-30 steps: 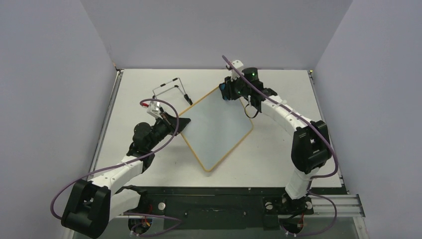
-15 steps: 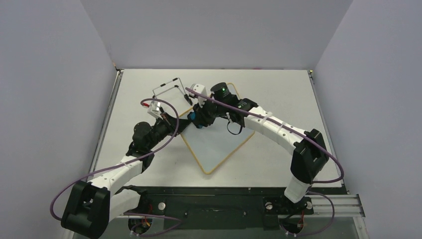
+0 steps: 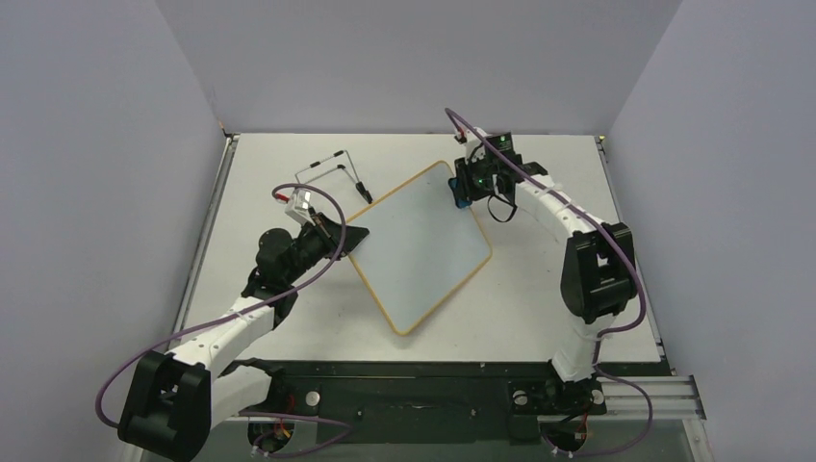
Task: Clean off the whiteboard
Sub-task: Erase the whiteboard at the center of the board.
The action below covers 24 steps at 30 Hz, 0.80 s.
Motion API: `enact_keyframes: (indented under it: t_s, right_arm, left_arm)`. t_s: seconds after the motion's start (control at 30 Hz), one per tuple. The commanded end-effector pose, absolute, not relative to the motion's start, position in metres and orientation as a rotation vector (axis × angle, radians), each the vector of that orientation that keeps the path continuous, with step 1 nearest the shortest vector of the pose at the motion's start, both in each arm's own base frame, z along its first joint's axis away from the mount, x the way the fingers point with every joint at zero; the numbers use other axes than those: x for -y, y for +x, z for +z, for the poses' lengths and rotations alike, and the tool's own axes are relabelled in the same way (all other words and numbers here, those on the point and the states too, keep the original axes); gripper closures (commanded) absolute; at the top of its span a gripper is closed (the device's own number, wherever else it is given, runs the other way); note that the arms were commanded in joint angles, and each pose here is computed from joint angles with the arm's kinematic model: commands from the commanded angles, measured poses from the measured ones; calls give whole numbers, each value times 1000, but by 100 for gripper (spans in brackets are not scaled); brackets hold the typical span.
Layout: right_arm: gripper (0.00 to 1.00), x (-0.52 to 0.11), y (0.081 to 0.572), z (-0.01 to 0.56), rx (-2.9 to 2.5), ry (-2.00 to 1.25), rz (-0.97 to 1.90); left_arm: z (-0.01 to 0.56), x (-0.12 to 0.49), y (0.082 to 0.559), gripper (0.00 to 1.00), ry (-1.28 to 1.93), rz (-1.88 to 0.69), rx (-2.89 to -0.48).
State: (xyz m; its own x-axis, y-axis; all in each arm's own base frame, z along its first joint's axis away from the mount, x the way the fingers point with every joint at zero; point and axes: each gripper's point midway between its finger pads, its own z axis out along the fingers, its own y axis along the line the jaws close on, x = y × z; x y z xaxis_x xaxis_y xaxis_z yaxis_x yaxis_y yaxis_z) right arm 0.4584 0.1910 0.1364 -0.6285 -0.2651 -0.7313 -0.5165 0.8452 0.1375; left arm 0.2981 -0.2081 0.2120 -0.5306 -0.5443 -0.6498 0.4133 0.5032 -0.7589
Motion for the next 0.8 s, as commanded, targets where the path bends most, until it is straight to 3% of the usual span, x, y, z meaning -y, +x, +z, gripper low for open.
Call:
enact_keyframes:
  t_s: [0.0, 0.17, 0.3, 0.47, 0.6, 0.77]
  right_arm:
    - [100, -271, 382, 149, -2189, -876, 619]
    - [100, -326, 316, 183, -1997, -1097, 799]
    - [100, -311, 345, 186, -2032, -971, 751]
    - [100, -212, 415, 151, -2167, -606, 506]
    - [100, -200, 397, 133, -2197, -655, 494]
    - [100, -255, 348, 143, -2090, -882, 633]
  left_arm:
    - [300, 231, 274, 100, 216, -1317, -1454]
    - [303, 229, 275, 100, 197, -1313, -1442]
    - [304, 228, 273, 100, 198, -1312, -1435]
    - [305, 228, 273, 100, 200, -1313, -1435]
    - [308, 228, 275, 100, 182, -1320, -1420]
    - [312, 226, 279, 100, 143, -1326, -1402]
